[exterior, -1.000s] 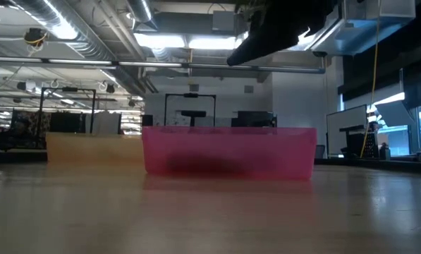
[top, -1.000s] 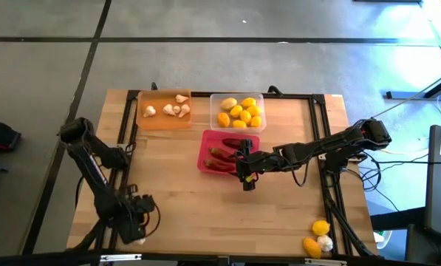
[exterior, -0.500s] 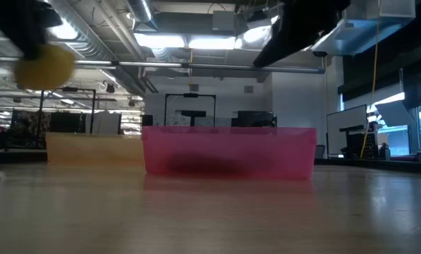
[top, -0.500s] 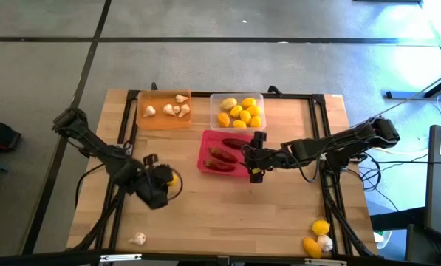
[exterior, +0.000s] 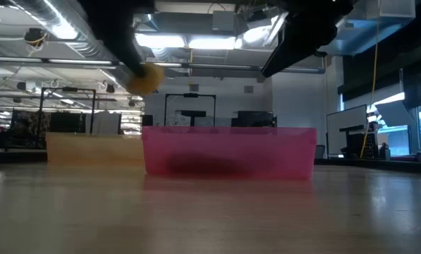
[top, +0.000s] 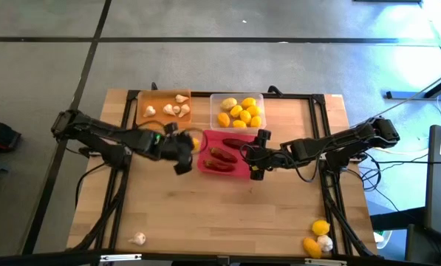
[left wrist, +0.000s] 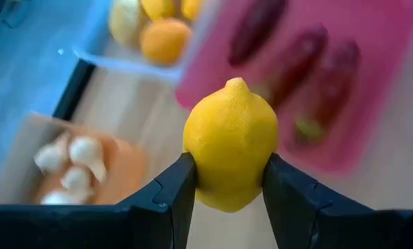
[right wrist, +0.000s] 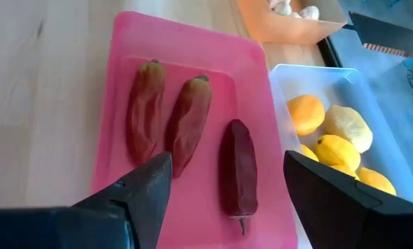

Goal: Sort produce into baskets
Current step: Put the yellow lemon in the transparent bin

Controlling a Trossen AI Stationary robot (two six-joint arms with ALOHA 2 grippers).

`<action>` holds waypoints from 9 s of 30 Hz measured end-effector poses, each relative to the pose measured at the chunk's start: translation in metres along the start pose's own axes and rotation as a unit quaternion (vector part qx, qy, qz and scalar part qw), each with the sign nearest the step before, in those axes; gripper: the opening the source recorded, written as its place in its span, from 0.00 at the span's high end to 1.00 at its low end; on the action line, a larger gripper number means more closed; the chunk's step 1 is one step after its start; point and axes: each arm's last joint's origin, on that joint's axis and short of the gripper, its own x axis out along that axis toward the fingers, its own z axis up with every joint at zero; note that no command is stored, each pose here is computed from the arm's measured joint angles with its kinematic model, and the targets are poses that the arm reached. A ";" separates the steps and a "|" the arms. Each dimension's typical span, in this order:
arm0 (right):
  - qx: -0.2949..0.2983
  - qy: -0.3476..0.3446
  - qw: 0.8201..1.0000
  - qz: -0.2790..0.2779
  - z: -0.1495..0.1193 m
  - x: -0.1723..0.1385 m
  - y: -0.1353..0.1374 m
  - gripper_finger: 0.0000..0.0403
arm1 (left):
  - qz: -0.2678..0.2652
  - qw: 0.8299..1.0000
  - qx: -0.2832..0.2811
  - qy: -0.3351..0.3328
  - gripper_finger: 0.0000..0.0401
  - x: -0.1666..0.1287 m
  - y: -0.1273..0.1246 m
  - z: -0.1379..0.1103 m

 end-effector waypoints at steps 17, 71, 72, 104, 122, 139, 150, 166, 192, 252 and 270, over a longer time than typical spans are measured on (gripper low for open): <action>0.005 0.018 0.999 -0.040 -0.004 0.002 -0.007 0.33 | 0.062 0.984 -0.113 -0.124 0.64 0.089 0.094 0.059; 0.056 -0.006 0.996 -0.066 0.000 0.003 -0.008 0.33 | -0.001 0.983 -0.141 -0.118 0.46 0.168 0.150 0.048; 0.060 -0.007 0.997 -0.051 0.001 0.003 -0.008 0.33 | -0.001 0.983 -0.129 -0.131 0.46 0.159 0.148 0.052; 0.203 0.396 0.874 0.192 -0.075 -0.096 0.088 0.33 | -0.139 0.985 -0.033 -0.095 0.48 0.047 0.053 0.046; 0.171 0.484 0.831 0.214 -0.120 -0.142 0.143 0.18 | -0.179 0.978 -0.056 -0.096 0.48 0.034 0.024 0.045; 0.062 0.486 0.854 0.174 -0.160 -0.143 0.181 0.18 | -0.154 0.982 -0.043 -0.103 0.48 0.033 0.023 0.045; 0.021 0.488 0.858 0.157 -0.173 -0.132 0.195 0.37 | -0.154 0.982 -0.039 -0.104 0.48 0.033 0.023 0.045; 0.054 0.456 0.883 0.099 -0.156 -0.113 0.177 0.58 | -0.154 0.982 -0.040 -0.104 0.48 0.033 0.023 0.045; 0.104 0.200 0.970 -0.087 -0.069 -0.064 0.044 0.56 | -0.127 0.975 -0.057 -0.171 0.48 0.066 0.010 0.023; 0.231 0.119 0.963 0.078 -0.069 0.115 -0.179 0.56 | -0.084 0.975 0.015 -0.206 0.48 0.080 0.027 0.020; 0.224 0.114 0.959 0.129 -0.070 0.115 -0.175 0.26 | -0.083 0.975 0.019 -0.206 0.48 0.080 0.027 0.020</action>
